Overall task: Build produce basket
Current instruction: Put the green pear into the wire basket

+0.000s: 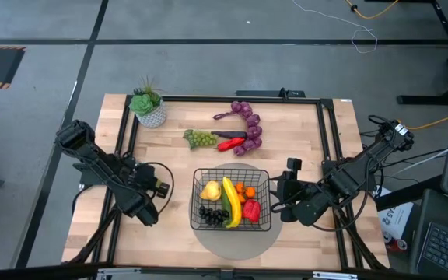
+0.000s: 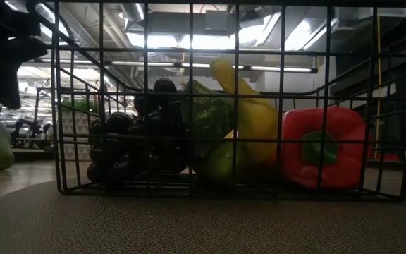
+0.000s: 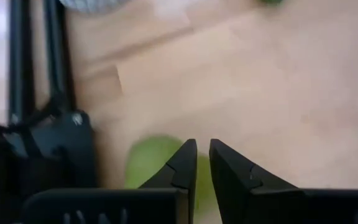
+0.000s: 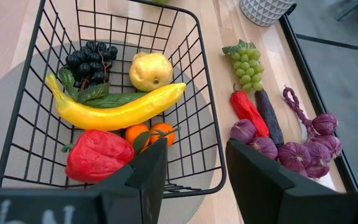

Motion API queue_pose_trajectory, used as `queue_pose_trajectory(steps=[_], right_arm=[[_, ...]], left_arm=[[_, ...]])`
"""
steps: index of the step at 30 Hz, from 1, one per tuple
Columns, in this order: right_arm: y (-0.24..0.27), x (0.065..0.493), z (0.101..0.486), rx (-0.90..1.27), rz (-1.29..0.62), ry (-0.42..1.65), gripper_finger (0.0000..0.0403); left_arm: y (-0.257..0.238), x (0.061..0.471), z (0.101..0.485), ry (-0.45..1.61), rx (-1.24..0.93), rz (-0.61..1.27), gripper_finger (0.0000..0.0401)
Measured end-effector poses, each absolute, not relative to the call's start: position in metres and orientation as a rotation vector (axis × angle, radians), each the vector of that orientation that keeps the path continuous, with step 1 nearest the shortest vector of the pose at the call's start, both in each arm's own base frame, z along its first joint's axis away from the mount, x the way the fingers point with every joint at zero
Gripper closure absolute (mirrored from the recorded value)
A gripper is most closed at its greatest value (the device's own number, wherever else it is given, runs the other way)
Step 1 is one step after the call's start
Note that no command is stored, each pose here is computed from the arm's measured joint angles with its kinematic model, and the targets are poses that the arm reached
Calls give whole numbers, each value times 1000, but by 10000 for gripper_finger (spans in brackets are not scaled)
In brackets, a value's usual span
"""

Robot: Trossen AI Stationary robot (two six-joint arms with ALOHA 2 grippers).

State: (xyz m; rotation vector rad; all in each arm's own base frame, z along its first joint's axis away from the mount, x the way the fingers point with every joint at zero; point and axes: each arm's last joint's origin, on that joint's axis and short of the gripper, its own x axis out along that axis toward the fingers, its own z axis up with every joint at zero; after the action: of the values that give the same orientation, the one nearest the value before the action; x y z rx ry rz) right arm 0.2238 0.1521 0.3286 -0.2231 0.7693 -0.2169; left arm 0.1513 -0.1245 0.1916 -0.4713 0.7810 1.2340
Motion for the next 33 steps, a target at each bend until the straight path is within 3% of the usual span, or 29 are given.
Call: queue_pose_trajectory(steps=[13, 20, 25, 33], right_arm=[[152, 224, 329, -226, -216, 770, 237], [152, 224, 329, -227, -215, 770, 238], [152, 224, 329, -227, -215, 770, 238], [153, 224, 328, -217, -195, 785, 238]], left_arm=[[-140, 174, 183, 981, -282, 817, 359], [-138, 180, 182, 1036, -240, 756, 309], [-137, 181, 182, 1111, -54, 643, 268], [-136, 181, 181, 1240, 44, 521, 258]])
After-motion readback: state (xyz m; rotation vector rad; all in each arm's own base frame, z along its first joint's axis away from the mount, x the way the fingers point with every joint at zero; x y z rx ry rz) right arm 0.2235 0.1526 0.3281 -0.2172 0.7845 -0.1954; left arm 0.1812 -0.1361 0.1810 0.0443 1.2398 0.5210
